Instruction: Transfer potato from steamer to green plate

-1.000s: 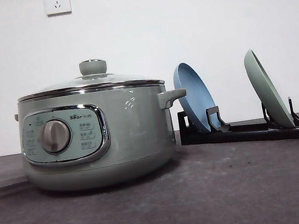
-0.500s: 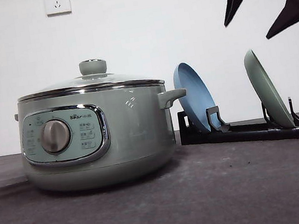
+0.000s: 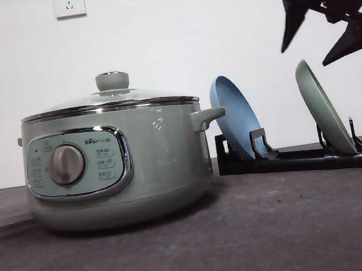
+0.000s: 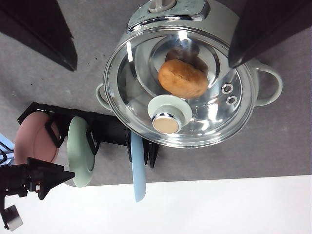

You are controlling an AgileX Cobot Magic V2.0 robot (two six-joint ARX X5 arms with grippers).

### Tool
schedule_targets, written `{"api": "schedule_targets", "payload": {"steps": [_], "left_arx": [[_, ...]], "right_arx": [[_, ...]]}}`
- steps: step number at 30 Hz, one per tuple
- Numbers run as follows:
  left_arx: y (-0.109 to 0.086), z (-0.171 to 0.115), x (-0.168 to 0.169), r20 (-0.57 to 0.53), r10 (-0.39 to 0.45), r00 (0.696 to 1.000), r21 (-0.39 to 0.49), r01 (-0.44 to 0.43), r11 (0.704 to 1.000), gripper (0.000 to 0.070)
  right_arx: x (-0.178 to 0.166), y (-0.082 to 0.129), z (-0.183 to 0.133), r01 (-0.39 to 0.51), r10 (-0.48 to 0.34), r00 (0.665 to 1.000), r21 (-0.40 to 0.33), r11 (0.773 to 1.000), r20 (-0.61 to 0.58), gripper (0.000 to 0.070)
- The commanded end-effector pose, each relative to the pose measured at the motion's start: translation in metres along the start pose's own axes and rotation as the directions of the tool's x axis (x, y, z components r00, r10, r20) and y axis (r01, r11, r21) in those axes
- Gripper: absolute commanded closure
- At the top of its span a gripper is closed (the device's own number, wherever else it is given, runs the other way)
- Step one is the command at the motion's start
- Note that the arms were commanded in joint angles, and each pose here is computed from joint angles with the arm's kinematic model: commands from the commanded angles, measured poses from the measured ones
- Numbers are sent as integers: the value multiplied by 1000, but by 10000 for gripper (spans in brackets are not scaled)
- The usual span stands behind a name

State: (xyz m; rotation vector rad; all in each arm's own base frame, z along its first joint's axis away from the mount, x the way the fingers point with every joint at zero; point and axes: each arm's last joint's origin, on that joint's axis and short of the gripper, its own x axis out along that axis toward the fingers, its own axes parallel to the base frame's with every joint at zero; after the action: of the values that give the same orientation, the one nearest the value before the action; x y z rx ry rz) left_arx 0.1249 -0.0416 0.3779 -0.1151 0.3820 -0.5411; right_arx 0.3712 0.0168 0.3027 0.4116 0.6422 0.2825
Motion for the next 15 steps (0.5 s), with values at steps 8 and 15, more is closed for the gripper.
{"api": "schedule_targets", "payload": {"steps": [8,15], "left_arx": [[-2,7,-1,24,-10,1000,32,9,999,69],[-2,7,-1,23,-10,1000,32,9,999,69]], "right_arx": [[15,-9,5,-60,60,998,65,996,3,364],[26,-14,1,-80,83,996,96,992,-23,490]]}}
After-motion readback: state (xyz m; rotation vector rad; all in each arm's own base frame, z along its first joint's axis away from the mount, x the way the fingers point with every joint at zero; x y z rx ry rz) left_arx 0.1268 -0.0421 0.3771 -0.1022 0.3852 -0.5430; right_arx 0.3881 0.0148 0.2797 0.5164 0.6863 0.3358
